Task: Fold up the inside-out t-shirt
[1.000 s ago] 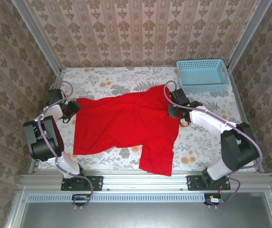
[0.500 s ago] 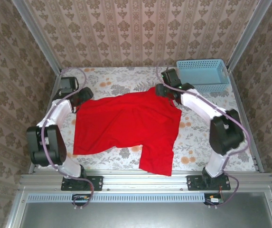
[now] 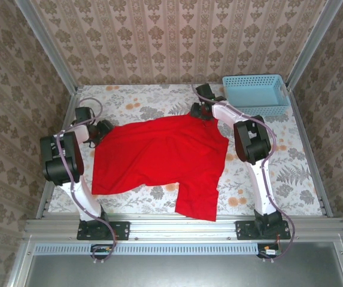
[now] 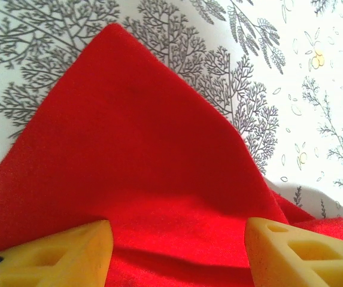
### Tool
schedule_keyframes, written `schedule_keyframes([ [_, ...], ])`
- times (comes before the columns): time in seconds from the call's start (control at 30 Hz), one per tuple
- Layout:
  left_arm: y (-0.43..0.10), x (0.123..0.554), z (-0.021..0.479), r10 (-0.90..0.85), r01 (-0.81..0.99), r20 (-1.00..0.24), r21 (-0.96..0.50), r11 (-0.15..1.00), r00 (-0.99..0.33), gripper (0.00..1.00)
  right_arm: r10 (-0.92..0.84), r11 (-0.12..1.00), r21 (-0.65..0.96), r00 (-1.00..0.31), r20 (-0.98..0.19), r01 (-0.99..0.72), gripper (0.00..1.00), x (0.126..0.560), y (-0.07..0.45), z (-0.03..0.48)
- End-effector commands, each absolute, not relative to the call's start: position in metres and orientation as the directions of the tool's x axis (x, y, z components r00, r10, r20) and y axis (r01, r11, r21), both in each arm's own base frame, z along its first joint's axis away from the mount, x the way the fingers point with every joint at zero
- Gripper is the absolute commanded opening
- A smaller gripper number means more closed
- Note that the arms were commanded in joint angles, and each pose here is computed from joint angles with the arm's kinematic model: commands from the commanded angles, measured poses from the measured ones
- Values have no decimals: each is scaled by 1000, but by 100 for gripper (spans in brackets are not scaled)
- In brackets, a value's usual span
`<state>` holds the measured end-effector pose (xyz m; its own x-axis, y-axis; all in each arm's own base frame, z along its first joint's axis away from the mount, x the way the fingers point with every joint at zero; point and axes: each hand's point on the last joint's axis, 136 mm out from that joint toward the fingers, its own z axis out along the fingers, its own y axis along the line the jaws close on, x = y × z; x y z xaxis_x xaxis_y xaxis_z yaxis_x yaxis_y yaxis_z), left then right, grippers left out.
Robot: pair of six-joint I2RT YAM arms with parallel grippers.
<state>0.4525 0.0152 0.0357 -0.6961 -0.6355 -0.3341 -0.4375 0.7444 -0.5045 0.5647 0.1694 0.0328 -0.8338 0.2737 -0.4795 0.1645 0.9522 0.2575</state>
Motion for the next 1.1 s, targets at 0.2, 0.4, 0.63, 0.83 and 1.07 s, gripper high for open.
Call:
schedule_keyframes([
  [0.2, 33, 428, 7, -733, -562, -267, -498, 661, -626, 64, 473, 881, 232, -790, -389, 413, 47, 548, 113, 10],
  [0.4, 25, 449, 13, -716, -527, -279, -519, 673, -640, 65, 439, 896, 265, -799, -410, 356, 48, 567, 121, 19],
  [0.63, 21, 478, 15, -716, -512, -292, -535, 672, -634, 65, 459, 882, 302, -801, -383, 361, 48, 595, 110, 12],
  [0.83, 17, 513, 28, -691, -458, -326, -559, 691, -645, 66, 432, 892, 326, -800, -416, 312, 48, 626, 110, 28],
  [1.07, 29, 518, 88, -634, -423, -392, -502, 755, -667, 78, 364, 914, 357, -783, -505, 194, 49, 633, 113, 101],
])
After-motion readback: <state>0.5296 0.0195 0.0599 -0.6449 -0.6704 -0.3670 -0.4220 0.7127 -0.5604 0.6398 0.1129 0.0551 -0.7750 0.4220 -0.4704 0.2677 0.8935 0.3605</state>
